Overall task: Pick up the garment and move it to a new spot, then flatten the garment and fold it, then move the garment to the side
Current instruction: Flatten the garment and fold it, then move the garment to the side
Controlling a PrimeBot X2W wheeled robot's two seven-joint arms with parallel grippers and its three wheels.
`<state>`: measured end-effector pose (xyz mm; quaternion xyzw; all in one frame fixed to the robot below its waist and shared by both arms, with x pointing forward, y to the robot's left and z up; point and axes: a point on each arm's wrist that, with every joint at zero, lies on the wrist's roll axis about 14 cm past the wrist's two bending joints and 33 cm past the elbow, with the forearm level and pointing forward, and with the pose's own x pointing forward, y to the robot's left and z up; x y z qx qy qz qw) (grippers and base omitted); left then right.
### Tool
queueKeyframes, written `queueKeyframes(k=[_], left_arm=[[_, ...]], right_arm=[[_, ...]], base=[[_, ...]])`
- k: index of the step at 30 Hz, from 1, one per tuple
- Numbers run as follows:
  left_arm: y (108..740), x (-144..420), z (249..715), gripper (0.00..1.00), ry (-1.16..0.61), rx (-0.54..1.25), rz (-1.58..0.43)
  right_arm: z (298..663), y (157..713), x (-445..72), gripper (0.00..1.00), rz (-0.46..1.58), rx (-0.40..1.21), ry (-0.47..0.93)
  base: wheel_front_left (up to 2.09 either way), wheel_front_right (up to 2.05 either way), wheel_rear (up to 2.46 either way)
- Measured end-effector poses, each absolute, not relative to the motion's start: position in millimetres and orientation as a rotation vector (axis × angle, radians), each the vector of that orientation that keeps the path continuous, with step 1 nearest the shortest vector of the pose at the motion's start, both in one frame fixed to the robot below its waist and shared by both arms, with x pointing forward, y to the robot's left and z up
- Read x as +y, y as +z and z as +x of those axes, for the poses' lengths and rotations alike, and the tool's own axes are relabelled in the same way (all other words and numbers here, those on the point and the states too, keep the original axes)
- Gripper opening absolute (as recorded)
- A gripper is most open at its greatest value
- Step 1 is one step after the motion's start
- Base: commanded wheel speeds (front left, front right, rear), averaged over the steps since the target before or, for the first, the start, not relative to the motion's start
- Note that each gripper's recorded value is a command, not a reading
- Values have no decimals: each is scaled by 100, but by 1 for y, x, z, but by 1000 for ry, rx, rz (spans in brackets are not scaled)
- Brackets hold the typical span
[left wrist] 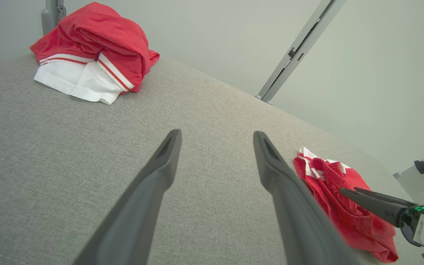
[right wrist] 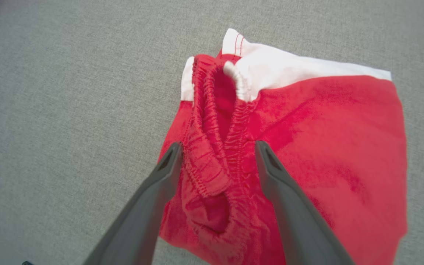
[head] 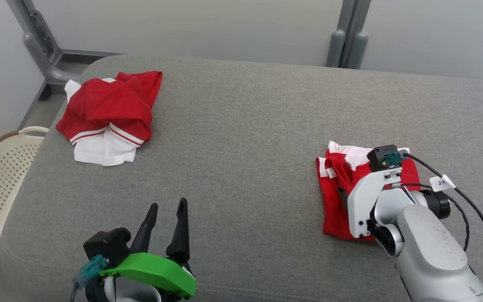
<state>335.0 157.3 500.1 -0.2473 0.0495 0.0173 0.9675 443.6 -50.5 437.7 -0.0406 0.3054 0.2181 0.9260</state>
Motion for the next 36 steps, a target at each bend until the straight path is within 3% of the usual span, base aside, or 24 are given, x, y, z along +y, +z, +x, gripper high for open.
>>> queueKeyframes(k=[7, 13, 23, 36], left_arm=[[509, 143, 335, 100, -19, 83, -494], [517, 133, 336, 100, -64, 74, -472], [514, 139, 336, 100, -59, 104, -427], [515, 162, 339, 100, 8, 109, -394]], right_arm=[[439, 470, -43, 100, -90, 497, 478], [443, 485, -95, 100, -48, 445, 366], [444, 447, -155, 100, 102, 559, 185], [467, 397, -135, 100, 285, 704, 145]], base=[[0, 0, 0], [0, 0, 0], [0, 0, 0], [0, 0, 0]])
